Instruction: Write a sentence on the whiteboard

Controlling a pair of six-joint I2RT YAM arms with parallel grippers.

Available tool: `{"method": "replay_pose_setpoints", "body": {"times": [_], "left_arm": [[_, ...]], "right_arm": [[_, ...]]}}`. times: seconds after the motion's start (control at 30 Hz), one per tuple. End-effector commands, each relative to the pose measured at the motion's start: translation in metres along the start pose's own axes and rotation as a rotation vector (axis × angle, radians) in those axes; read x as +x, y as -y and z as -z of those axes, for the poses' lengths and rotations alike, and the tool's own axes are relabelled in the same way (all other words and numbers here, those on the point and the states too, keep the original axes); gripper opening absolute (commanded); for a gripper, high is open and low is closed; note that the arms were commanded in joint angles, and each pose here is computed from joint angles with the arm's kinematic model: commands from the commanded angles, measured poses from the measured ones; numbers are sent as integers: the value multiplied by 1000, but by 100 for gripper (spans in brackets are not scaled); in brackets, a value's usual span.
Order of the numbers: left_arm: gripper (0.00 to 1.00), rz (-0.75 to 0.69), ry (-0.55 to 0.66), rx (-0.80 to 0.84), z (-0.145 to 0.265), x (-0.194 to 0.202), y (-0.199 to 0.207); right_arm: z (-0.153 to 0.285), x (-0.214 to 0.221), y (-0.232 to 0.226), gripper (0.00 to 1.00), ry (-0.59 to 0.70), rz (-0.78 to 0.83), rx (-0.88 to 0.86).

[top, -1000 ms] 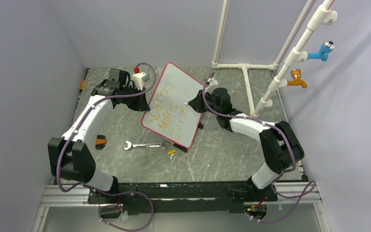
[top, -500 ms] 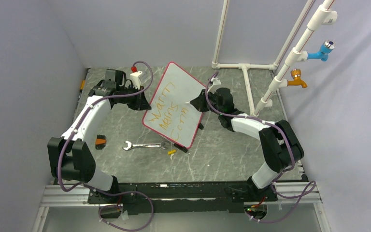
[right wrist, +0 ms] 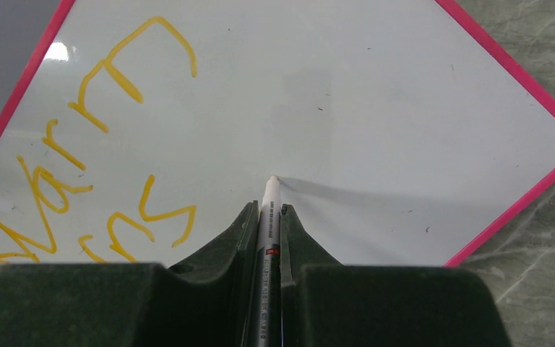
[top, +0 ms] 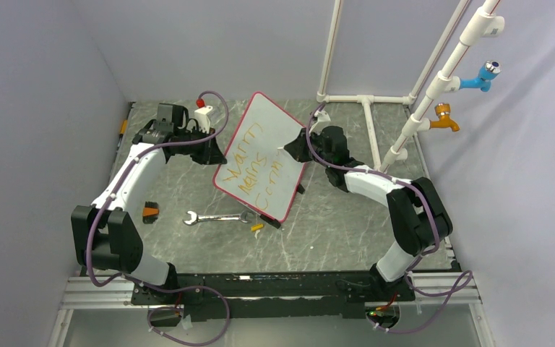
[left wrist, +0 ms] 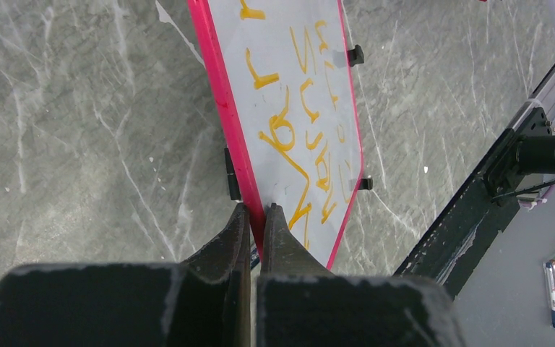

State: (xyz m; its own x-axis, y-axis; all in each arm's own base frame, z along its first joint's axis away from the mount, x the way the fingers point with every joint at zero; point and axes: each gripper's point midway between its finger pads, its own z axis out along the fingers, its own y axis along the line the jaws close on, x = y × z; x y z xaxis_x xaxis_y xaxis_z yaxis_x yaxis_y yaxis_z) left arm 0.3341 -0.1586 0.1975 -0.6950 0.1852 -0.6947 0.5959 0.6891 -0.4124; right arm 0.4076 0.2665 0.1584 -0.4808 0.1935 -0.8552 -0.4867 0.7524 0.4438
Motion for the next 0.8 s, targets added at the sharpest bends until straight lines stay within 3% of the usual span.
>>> {"method": "replay_pose_setpoints", "body": {"times": [0.0, 0.43, 0.77], "left_arm": [[0, -95, 71, 97, 7, -16, 25], [0, -98, 79, 92, 9, -18, 26], [0, -103, 84, 86, 10, -19, 26]], "right_arm": [[-3, -11, -7, 0, 18, 23, -24], [11, 11, -24, 0, -26, 33, -75], [22, 27, -4, 0, -49, 30, 28]]}}
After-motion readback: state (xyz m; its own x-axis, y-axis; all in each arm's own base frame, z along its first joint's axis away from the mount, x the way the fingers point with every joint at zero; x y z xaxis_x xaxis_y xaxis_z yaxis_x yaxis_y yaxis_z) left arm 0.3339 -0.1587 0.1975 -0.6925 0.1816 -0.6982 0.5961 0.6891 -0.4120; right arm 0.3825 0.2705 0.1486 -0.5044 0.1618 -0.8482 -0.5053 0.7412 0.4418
